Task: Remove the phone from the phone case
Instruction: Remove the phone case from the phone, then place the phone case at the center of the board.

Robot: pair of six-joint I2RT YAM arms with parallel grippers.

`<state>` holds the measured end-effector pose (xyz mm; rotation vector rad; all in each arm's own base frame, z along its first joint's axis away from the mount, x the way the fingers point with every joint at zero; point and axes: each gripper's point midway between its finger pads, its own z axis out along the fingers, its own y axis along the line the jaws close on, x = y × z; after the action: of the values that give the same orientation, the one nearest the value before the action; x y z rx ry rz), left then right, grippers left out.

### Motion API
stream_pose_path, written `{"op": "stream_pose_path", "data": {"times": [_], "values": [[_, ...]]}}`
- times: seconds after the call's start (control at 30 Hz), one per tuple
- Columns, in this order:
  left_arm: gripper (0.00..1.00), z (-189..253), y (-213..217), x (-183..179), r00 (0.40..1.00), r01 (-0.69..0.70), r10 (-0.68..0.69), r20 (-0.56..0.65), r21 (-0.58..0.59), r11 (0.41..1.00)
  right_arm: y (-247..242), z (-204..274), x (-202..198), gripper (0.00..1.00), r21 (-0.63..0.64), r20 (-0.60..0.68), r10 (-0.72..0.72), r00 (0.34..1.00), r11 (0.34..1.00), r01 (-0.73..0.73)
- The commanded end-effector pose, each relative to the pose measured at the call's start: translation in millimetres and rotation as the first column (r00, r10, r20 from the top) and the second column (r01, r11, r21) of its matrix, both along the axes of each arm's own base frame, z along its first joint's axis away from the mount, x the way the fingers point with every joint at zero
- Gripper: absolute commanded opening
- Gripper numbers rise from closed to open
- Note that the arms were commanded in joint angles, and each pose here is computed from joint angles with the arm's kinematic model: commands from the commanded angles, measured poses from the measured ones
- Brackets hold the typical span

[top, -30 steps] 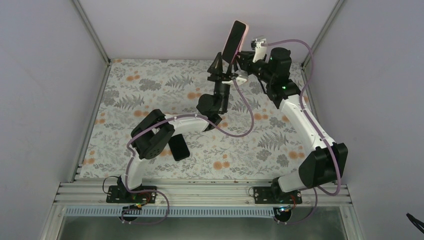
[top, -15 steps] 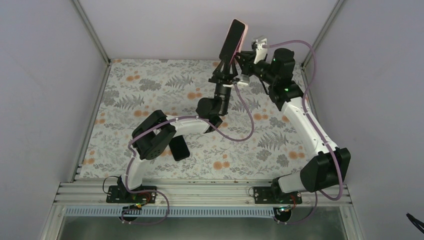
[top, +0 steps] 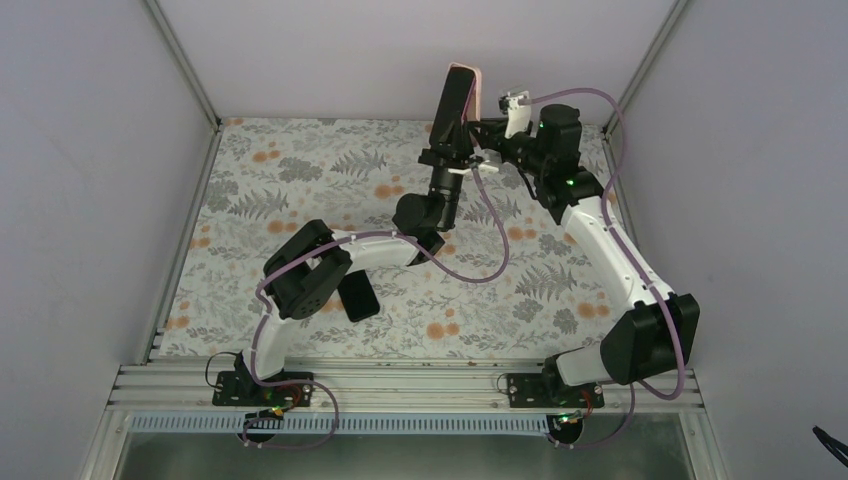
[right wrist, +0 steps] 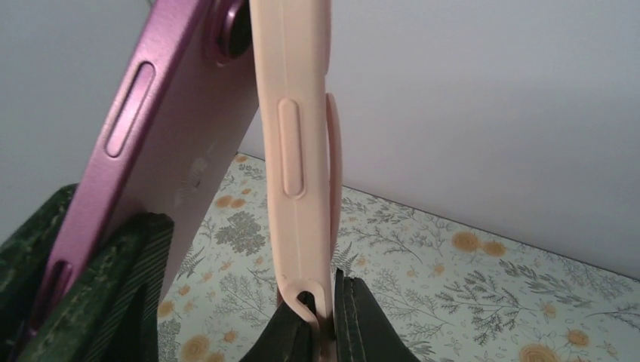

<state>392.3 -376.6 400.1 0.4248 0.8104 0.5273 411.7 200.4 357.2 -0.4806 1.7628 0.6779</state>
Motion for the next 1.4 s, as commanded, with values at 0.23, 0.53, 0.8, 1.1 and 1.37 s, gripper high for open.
{"op": "stream_pose_path", "data": {"times": [0.23, 0.53, 0.8, 1.1, 1.37], "values": [[0.02, 4.7, 16.5, -3.9, 1.0, -0.004, 0.004, -0.003, -0.019, 1.0, 7.9, -0.2, -18.2, 0.03, 0.013, -0.01, 0.054, 0.998, 0.998, -0.054], [0.02, 4.5, 16.0, -13.5, 1.0, -0.016, 0.016, -0.009, 0.001, 1.0, -21.3, -7.7, 4.1, 0.03, -0.042, 0.006, -0.142, 0.99, 0.989, 0.142], [0.02, -1.1, 25.1, -41.6, 0.998, -0.058, 0.059, -0.003, 0.093, 0.994, -69.2, -64.3, 52.2, 0.03, -0.2, -0.115, -0.347, 0.931, 0.926, 0.321], [0.02, -80.0, 125.4, -38.1, 0.941, -0.28, 0.334, -0.054, 0.429, 0.859, -118.6, -149.3, 44.9, 0.03, -0.379, -0.363, -0.337, 0.869, 0.905, 0.193], [0.02, -145.1, 250.5, -44.6, 0.82, -0.397, 0.56, -0.118, 0.587, 0.705, -146.4, -244.2, -8.7, 0.03, -0.44, -0.618, -0.313, 0.721, 0.898, 0.013]]}}
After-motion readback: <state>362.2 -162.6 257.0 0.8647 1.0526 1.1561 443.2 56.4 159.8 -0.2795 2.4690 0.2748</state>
